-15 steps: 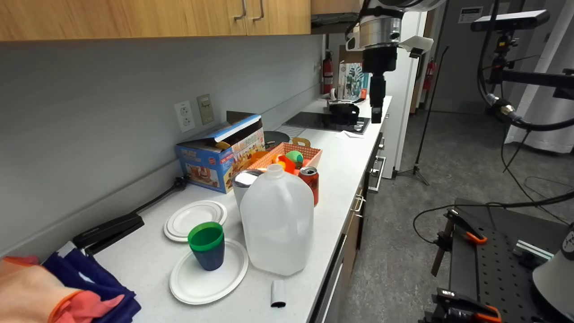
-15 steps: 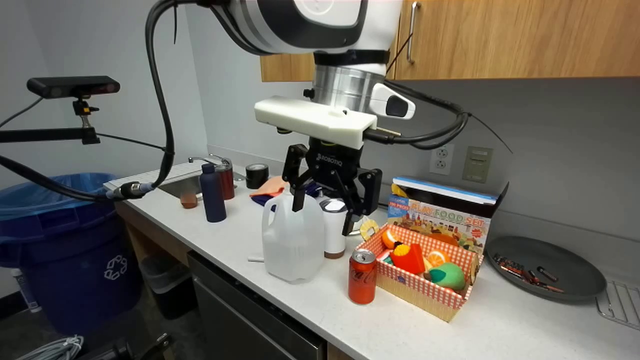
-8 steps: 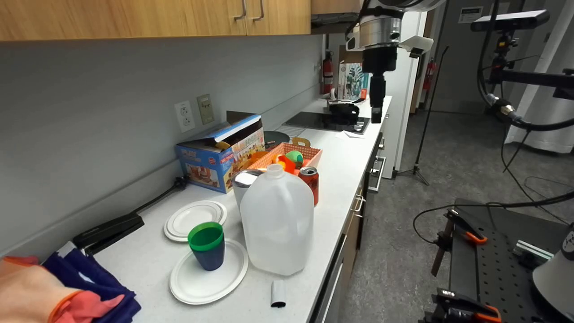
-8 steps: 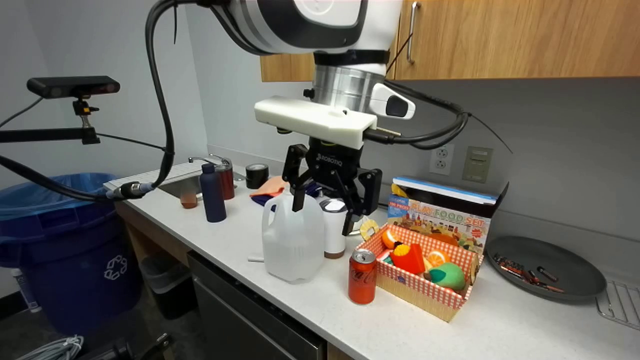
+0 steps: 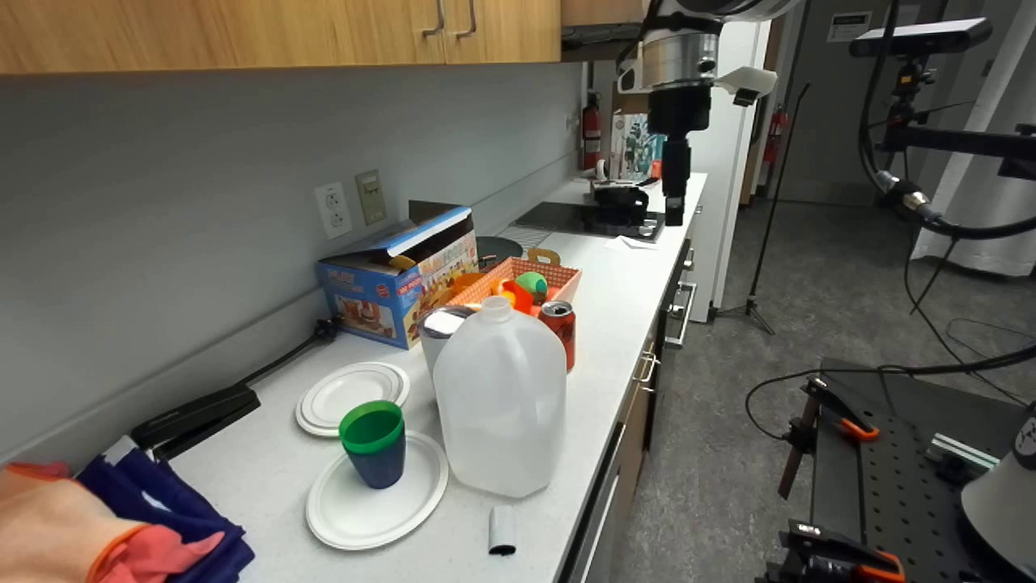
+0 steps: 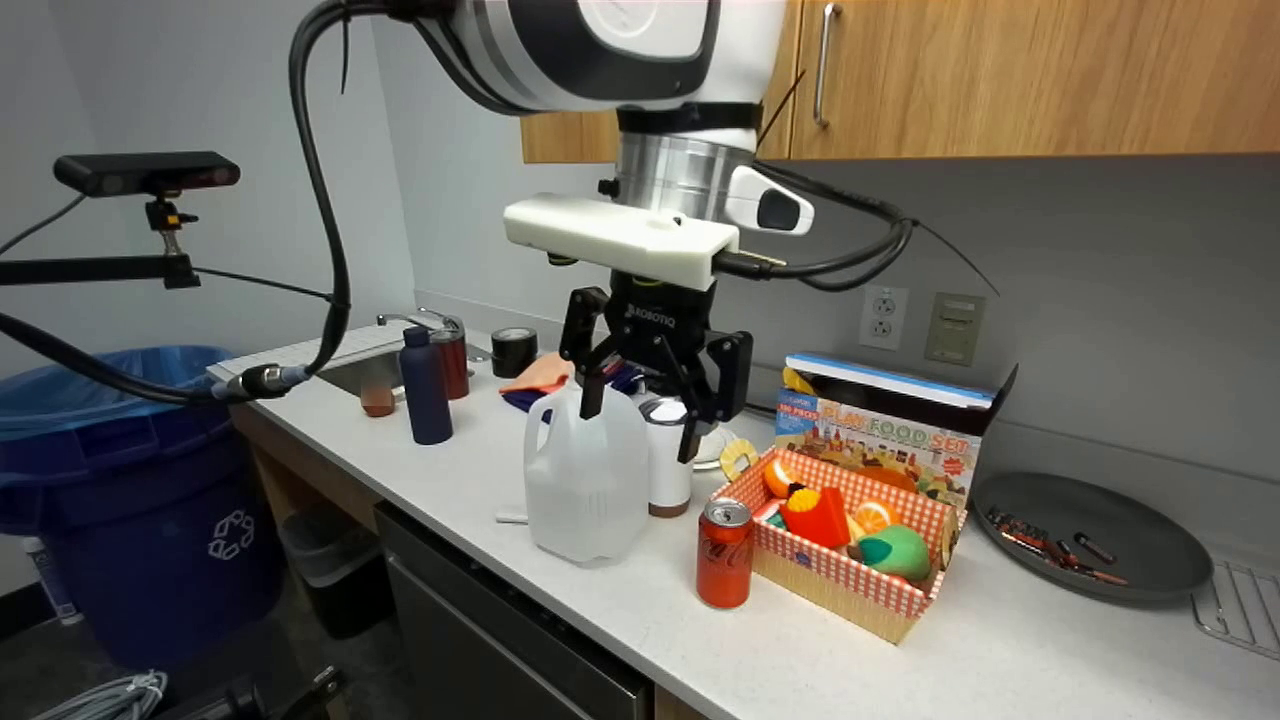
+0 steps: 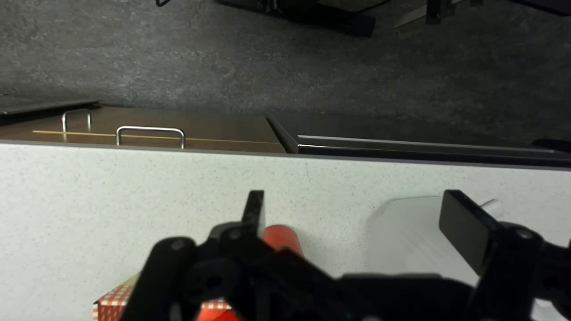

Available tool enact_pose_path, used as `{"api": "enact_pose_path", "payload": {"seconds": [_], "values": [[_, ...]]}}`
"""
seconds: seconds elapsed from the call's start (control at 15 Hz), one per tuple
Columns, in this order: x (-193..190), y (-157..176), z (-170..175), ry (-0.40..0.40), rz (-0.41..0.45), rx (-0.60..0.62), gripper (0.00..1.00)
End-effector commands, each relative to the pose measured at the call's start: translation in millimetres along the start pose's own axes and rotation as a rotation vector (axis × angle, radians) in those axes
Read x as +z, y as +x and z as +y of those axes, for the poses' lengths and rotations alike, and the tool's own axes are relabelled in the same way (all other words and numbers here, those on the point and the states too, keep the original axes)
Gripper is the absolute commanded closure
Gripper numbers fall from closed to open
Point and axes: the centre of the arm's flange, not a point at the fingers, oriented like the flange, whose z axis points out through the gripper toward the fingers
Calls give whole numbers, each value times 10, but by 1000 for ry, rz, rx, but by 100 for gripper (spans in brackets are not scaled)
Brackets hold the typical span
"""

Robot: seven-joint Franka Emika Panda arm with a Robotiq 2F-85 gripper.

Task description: Open the upper cabinet door on the right

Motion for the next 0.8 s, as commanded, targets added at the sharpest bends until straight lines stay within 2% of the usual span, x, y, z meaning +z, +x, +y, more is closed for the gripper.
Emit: {"api": "enact_pose_path", "payload": {"seconds": [0.0, 0.47, 0.73], "values": [[-98, 146, -245, -86, 23, 1, 0], [-439, 203, -648, -309, 81, 56, 0], [-662, 155, -799, -373, 160, 75, 0]]}}
